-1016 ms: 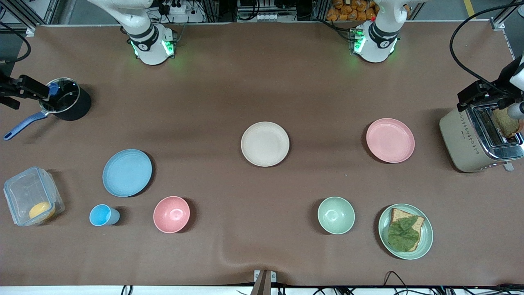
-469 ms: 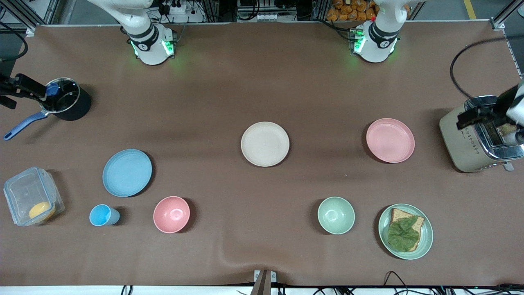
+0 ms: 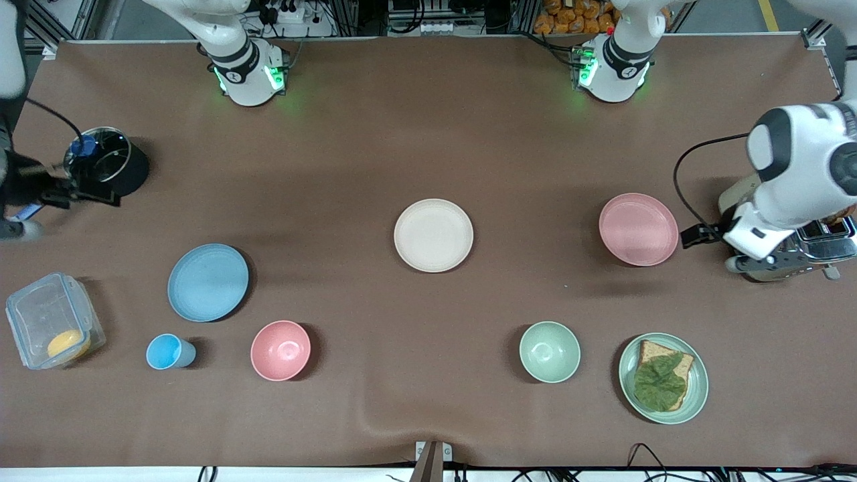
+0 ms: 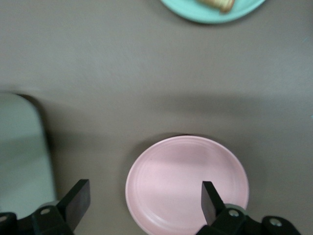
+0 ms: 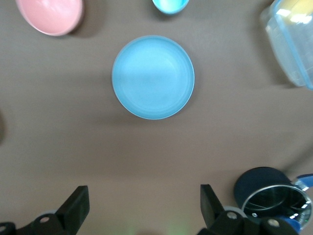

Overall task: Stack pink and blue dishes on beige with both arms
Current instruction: 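Grip the pink plate with the left gripper while the right gripper grips the blue plate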

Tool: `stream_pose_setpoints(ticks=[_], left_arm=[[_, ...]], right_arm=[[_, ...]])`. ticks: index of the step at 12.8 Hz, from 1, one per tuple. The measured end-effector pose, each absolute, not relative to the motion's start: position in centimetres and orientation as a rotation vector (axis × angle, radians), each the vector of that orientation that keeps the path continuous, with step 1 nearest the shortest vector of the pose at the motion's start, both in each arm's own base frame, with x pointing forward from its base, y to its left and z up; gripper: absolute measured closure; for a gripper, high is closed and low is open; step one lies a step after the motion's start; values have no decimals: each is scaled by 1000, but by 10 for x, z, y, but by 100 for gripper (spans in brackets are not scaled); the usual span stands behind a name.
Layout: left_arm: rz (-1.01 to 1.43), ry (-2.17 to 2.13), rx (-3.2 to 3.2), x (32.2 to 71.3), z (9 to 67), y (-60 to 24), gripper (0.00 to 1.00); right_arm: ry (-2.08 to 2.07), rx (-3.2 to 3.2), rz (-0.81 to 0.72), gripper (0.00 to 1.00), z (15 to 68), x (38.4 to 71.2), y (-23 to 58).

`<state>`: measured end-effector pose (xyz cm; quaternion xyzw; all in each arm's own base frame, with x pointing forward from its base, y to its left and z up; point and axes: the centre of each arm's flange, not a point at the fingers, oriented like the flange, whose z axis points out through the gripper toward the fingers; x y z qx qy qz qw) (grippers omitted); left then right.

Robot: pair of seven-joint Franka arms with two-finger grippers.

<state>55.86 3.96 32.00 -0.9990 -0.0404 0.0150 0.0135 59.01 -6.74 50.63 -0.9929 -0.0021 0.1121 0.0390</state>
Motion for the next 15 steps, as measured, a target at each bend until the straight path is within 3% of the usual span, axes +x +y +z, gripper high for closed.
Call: stream_pose_setpoints(ticks=[4, 9, 10, 15], left_arm=[[91, -181, -3128, 529, 245, 60, 0], [95, -256, -3139, 508, 201, 83, 0], [107, -258, -3140, 506, 196, 83, 7], [122, -259, -3143, 504, 189, 83, 63]], right_arm=[[4, -2997, 546, 0, 412, 616, -74], [63, -2997, 540, 0, 361, 642, -102], [71, -3001, 517, 0, 349, 646, -110], [181, -3008, 427, 0, 249, 658, -171]])
